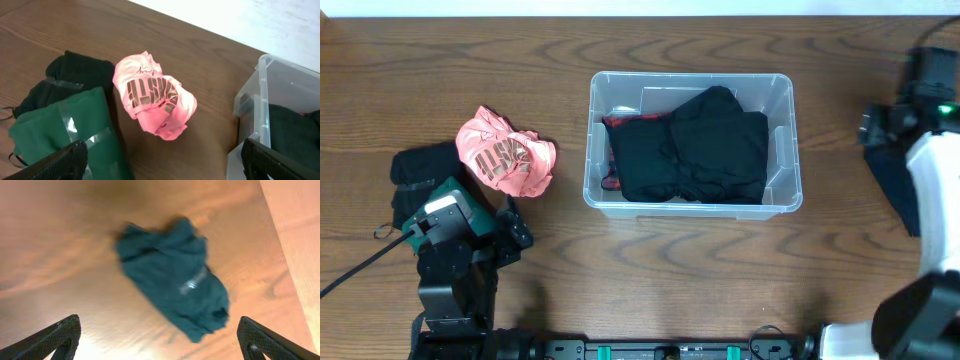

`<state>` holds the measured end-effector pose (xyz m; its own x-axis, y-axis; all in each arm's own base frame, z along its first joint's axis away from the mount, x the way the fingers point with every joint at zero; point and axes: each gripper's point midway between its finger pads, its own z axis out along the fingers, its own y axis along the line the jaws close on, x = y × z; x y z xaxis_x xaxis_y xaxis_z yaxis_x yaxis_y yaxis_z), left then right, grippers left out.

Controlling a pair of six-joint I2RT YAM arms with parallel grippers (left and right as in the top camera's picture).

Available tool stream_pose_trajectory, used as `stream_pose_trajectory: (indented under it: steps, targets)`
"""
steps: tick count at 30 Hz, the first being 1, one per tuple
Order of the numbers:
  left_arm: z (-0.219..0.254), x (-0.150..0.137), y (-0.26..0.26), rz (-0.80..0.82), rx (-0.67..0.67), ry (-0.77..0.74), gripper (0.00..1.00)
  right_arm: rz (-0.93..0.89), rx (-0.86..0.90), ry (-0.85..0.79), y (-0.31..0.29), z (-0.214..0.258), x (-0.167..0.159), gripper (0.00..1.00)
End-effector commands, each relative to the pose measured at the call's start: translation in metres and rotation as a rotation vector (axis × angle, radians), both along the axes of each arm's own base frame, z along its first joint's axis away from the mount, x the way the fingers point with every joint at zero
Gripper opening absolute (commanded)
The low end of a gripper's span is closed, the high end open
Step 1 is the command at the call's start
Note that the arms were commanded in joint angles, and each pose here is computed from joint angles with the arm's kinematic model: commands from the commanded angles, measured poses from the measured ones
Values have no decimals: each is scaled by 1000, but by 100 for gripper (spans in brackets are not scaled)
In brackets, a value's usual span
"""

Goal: Pack container

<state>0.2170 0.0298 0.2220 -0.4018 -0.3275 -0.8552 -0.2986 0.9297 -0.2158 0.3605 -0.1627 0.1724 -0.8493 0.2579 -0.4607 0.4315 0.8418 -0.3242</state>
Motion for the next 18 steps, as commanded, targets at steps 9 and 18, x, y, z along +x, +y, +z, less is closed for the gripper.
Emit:
stream_pose_trajectory:
  steps: [9,18]
  targets:
    - [5,-1,0,3,-8,-11,98,-94,98,335,-54,-114,-34,98]
    - [6,-1,0,3,-8,-11,98,-116,148,466,-59,-169,-48,78]
